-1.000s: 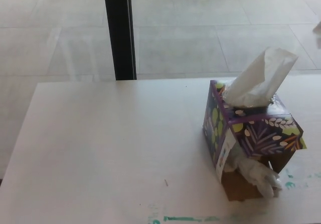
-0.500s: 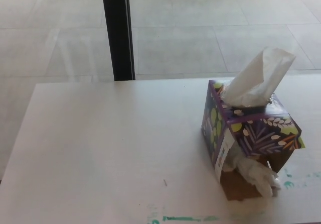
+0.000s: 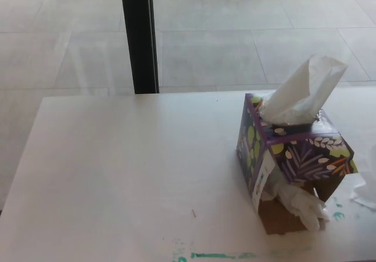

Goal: The robot uses its right hand to pull out a tissue from the tissue box kept in the middle of the desk and put it on the right side

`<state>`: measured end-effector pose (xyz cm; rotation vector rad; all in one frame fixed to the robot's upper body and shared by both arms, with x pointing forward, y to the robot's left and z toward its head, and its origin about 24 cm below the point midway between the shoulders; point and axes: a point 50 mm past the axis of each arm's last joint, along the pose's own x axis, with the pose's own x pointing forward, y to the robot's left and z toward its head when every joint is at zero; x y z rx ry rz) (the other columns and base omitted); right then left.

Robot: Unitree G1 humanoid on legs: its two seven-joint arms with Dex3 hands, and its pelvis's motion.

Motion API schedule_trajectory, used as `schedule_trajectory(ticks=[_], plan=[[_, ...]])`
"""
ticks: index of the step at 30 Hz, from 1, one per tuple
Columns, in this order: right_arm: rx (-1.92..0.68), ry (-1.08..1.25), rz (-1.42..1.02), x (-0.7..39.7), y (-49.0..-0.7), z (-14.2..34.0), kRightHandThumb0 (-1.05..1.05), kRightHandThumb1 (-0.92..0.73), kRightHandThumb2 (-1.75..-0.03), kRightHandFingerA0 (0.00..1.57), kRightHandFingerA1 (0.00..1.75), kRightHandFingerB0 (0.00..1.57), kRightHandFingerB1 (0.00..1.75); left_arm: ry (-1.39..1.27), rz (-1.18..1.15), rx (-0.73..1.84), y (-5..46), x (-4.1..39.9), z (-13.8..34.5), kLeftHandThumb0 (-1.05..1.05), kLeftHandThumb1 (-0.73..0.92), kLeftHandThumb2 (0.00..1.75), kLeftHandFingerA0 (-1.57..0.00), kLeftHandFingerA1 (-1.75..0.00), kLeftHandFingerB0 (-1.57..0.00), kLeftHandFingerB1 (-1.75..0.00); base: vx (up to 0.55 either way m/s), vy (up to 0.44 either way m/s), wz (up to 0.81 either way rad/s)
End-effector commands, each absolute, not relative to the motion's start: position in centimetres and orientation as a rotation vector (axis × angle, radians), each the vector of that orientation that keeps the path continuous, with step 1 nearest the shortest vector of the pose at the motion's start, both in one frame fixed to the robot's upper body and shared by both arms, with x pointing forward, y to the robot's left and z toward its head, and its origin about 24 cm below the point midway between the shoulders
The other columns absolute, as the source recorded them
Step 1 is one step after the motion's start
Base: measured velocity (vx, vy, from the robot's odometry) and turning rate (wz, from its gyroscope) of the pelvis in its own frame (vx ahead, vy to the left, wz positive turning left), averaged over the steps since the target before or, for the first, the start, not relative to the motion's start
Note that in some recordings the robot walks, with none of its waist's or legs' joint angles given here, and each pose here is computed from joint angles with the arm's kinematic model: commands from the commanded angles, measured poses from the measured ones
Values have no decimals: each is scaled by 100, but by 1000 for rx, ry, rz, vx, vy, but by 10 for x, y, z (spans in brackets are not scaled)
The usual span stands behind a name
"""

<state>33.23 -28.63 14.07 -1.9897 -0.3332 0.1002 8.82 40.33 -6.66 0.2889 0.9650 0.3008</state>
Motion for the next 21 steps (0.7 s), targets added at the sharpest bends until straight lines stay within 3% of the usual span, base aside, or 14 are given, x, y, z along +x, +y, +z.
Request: schedule_trajectory(ticks=[1, 4, 7, 8, 9, 10, 11, 13, 15, 16, 18, 19, 20, 21], plan=[[-2185, 138, 271, 326, -308, 110, -31, -67, -64, 78, 152, 78, 64, 930, 324, 286, 406, 89, -63, -93, 92, 75, -81, -116, -64, -111, 0, 0, 0], [-2197, 191, 258, 323, -315, 105, -33, -65, -62, 83, 166, 75, 89, 922, 314, 298, 407, 91, -60, -92, 73, 114, -82, -107, -70, -102, 0, 0, 0], [-2213, 170, 243, 319, -316, 104, -40, -63, -62, 73, 159, 59, 49, 928, 313, 309, 408, 89, -60, -97, 78, 119, -84, -108, -69, -102, 0, 0, 0], [-2259, 262, 267, 320, -311, 105, -34, -62, -60, 22, 68, 9, 29, 929, 316, 310, 409, 90, -60, -97, 81, 91, -88, -113, -68, -107, 0, 0, 0], [-2278, 278, 264, 319, -309, 105, -31, -60, -57, 4, 36, 0, 27, 927, 316, 313, 409, 90, -59, -92, 92, 79, -82, -117, -64, -116, 0, 0, 0], [-2279, 268, 259, 319, -309, 105, -31, -60, -57, 4, 36, 0, 27, 926, 316, 313, 409, 90, -59, -92, 92, 79, -82, -117, -64, -116, 0, 0, 0], [-2277, 245, 247, 318, -308, 105, -28, -50, -79, 0, 3, 0, 13, 926, 317, 310, 408, 90, -60, -98, 80, 91, -88, -114, -69, -108, 0, 0, 0], [-2260, 195, 230, 318, -306, 105, -22, -59, -60, 0, 0, 0, 8, 926, 321, 303, 408, 89, -60, -89, 75, 119, -90, -110, -71, -102, 0, 0, 0], [-2199, 189, 240, 322, -301, 110, -24, -55, -75, 0, 0, 0, 5, 926, 316, 309, 409, 90, -60, -90, 74, 117, -86, -108, -70, -102, 0, 0, 0], [-2193, 198, 248, 322, -300, 113, -27, -61, -58, 0, 0, 0, 0, 926, 317, 307, 409, 90, -60, -93, 92, 78, -81, -117, -64, -115, 0, 0, 0], [-2188, 231, 268, 323, -296, 120, -33, -56, -57, 0, 0, 0, 0, 929, 312, 319, 409, 90, -59, -97, 92, 76, -80, -114, -66, -110, 0, 0, 0], [-2204, 253, 278, 324, -293, 123, -44, -53, -73, 0, 0, 0, 0, 928, 314, 318, 410, 90, -59, -96, 77, 118, -83, -108, -70, -102, 0, 0, 0], [-2209, 268, 278, 325, -291, 128, -35, -60, -58, 0, 0, 0, 0, 928, 316, 317, 410, 90, -58, -97, 92, 74, -80, -115, -66, -110, 0, 0, 0], [-2207, 256, 262, 326, -292, 134, -47, -51, -72, 0, 0, 0, 0, 927, 319, 314, 410, 90, -58, -93, 73, 116, -82, -107, -70, -102, 0, 0, 0]])
